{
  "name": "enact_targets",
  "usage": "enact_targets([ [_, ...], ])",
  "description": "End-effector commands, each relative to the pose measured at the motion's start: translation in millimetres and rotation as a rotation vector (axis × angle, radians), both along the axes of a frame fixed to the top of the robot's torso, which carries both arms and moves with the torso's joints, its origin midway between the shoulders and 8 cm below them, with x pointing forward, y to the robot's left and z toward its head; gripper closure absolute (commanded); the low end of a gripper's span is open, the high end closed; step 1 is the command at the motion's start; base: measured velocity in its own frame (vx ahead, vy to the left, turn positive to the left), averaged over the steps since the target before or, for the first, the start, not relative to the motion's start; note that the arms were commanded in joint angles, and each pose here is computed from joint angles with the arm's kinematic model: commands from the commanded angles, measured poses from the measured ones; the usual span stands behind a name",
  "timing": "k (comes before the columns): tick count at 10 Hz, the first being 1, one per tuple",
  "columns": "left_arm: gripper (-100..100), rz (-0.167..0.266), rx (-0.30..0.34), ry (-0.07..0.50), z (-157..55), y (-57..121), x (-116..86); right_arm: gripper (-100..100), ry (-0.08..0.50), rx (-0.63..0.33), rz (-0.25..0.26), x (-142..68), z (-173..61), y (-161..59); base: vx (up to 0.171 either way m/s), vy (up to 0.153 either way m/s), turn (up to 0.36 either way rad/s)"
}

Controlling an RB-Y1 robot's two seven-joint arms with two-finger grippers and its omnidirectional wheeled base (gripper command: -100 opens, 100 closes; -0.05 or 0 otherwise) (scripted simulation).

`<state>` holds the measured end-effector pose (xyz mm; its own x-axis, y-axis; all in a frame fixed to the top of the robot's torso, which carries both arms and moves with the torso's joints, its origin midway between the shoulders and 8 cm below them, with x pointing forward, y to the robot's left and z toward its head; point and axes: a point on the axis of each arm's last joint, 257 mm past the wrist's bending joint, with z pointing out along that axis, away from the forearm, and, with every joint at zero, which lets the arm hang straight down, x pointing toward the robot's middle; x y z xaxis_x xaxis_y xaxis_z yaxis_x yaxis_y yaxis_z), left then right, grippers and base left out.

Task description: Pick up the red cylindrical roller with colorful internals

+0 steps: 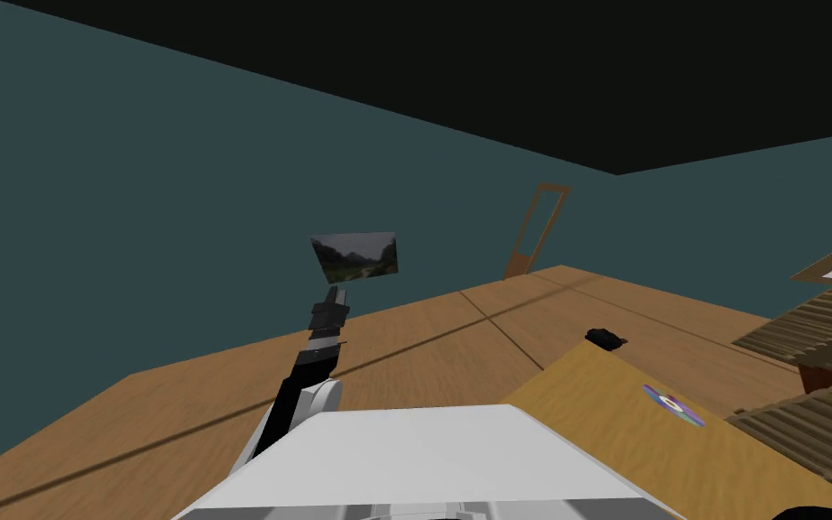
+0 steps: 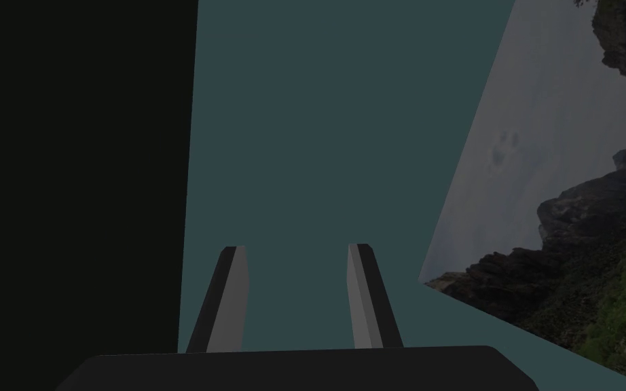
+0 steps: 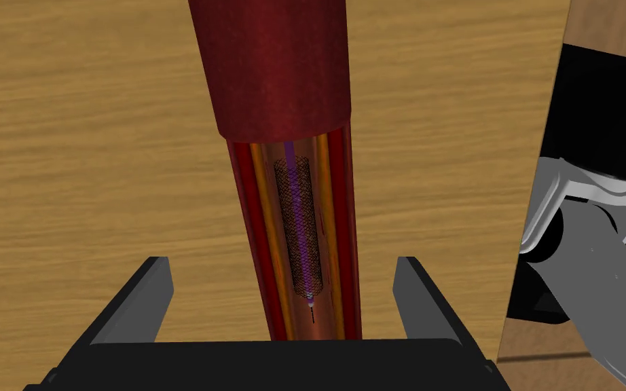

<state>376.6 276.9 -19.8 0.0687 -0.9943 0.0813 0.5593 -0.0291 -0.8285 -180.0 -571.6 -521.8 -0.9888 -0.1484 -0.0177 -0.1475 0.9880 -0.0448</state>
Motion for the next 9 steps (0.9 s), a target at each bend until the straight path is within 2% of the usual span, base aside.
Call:
enact_targets([
  [1, 0, 0.000, 0.000, 0.000, 0.0, 0.0, 0.0, -100, -0.001, -0.002, -0.019, 5.0, -8.5, 5.5, -0.091, -0.016, 0.119],
  [3, 0, 0.000, 0.000, 0.000, 0.0, 0.0, 0.0, -100, -0.002, -0.003, -0.036, 9.9, -18.3, 12.3, -0.088, -0.036, 0.110],
  [4, 0, 0.000, 0.000, 0.000, 0.0, 0.0, 0.0, -100, -0.002, -0.002, -0.030, 8.6, -14.9, 11.2, -0.033, -0.013, 0.025],
  [5, 0, 0.000, 0.000, 0.000, -0.1, 0.1, 0.0, 100, -0.002, -0.003, -0.032, 8.9, -15.5, 11.3, -0.007, -0.001, -0.009],
  [9, 0, 0.000, 0.000, 0.000, -0.1, 0.1, 0.0, 100, -0.002, 0.000, -0.030, 8.8, -15.9, 12.6, 0.000, 0.000, 0.000],
])
